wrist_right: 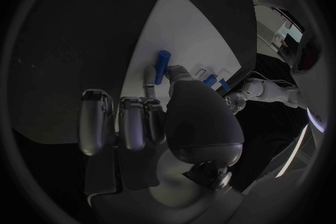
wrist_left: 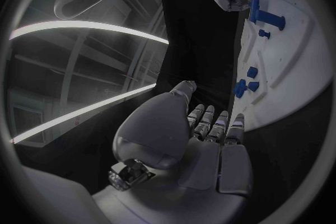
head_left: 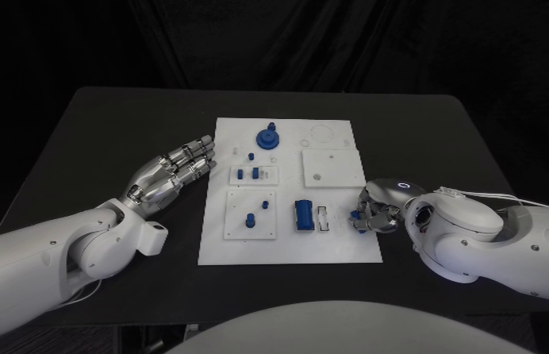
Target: Assemble the parts on the task board
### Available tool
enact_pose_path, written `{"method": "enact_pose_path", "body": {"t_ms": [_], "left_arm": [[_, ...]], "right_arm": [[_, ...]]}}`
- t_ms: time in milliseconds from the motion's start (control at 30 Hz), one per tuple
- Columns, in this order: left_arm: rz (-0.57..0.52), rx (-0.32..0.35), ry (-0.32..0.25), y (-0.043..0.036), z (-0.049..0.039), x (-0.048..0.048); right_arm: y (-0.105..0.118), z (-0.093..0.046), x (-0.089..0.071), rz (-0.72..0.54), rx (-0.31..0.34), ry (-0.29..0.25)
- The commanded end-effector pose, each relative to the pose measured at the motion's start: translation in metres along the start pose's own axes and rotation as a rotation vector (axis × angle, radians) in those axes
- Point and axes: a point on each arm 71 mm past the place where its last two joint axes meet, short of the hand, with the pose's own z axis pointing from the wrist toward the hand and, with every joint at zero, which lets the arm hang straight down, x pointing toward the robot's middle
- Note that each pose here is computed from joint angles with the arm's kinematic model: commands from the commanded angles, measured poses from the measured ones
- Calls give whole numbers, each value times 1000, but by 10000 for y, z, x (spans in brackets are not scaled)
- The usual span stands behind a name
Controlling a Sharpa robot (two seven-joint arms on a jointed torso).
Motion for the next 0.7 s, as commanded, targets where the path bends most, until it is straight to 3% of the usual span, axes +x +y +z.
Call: {"method": "enact_pose_path", "body": {"t_ms": [33,233,433,700], "left_arm": [[-13,8,11,1,-4,15],[-14,7,13,6,-5,16],[-16,7,14,13,-1,21],[-17,5,15,17,-1,24]], "right_arm": [[-86,-2,175,51,51,79],[-68,-27,176,201,41,74],[-43,-82,167,447,42,85],[34,-99,149,592,33,88]]}}
